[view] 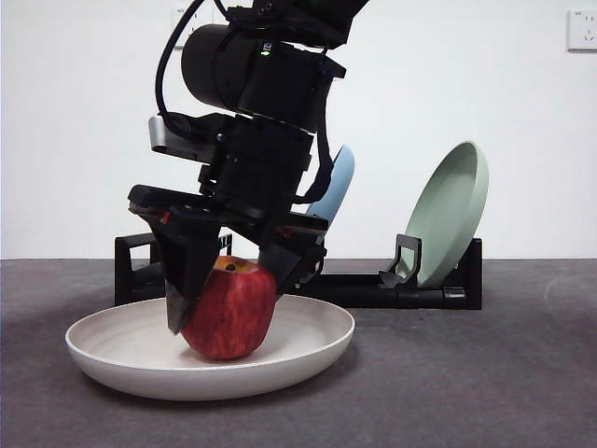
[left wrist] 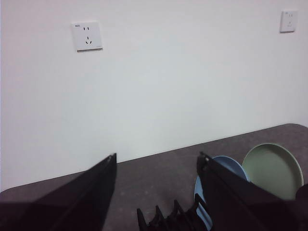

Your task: Take the yellow plate from the plate rack,put the plate on the table,take the apple from the table,put the apple in the plate

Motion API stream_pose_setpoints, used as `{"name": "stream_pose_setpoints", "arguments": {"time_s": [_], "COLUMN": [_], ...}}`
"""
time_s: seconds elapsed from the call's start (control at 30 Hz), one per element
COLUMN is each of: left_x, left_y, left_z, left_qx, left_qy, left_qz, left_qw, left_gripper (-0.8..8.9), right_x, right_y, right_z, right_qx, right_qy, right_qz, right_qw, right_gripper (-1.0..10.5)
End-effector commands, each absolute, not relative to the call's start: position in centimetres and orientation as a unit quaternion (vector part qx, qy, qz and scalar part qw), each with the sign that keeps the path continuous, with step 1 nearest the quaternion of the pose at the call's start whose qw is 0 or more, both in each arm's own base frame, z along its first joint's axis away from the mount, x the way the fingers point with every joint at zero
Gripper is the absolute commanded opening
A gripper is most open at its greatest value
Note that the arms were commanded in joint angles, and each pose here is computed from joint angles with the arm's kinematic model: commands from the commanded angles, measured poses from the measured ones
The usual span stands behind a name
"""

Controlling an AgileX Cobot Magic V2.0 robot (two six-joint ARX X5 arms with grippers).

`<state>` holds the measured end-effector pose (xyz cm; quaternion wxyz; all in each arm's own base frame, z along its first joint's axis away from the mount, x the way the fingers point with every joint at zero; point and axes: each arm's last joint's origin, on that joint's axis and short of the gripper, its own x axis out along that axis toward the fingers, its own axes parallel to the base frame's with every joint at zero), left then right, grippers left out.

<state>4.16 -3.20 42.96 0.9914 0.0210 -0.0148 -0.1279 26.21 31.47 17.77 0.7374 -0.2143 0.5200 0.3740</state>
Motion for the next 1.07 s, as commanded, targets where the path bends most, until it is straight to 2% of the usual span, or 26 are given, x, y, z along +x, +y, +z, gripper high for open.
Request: {"name": "stream_pose_setpoints", "arguments": {"time_s": [0.03, 0.1, 0.3, 0.5, 0.77, 0.97, 1.07], "left_x": [4.2, 4.2, 4.2, 4.3, 5.2, 7.0, 8.1], "left_y": [-3.2, -3.2, -3.2, -3.4, -5.2, -8.6, -10.8], "left_z": [42.7, 42.7, 42.5, 42.3, 41.8, 40.9, 40.1], "left_qx": [0.029, 0.031, 0.038, 0.035, 0.06, 0.111, 0.142], "left_qy": [-0.011, -0.009, -0.002, 0.007, 0.036, 0.074, 0.1], "left_qz": [-0.126, -0.126, -0.127, -0.127, -0.129, -0.16, -0.183], "left_qw": [0.991, 0.991, 0.991, 0.991, 0.989, 0.978, 0.968], "left_gripper": [2.82, 2.82, 2.82, 2.82, 2.82, 2.79, 2.78], "right_x": [26.1, 26.1, 26.1, 26.1, 25.3, 24.3, 23.7], "right_y": [31.8, 31.8, 31.8, 31.8, 30.1, 26.7, 24.4], "right_z": [16.6, 16.6, 17.0, 19.3, 25.2, 30.7, 33.2], "right_qx": [-0.224, -0.224, -0.223, -0.216, -0.191, -0.175, -0.162], "right_qy": [0.528, 0.528, 0.525, 0.508, 0.452, 0.407, 0.391], "right_qz": [0.374, 0.374, 0.375, 0.381, 0.395, 0.394, 0.385], "right_qw": [0.729, 0.729, 0.73, 0.742, 0.777, 0.805, 0.82], "right_gripper": [4.6, 5.2, 5.2, 5.2, 5.0, 5.0, 3.7]}}
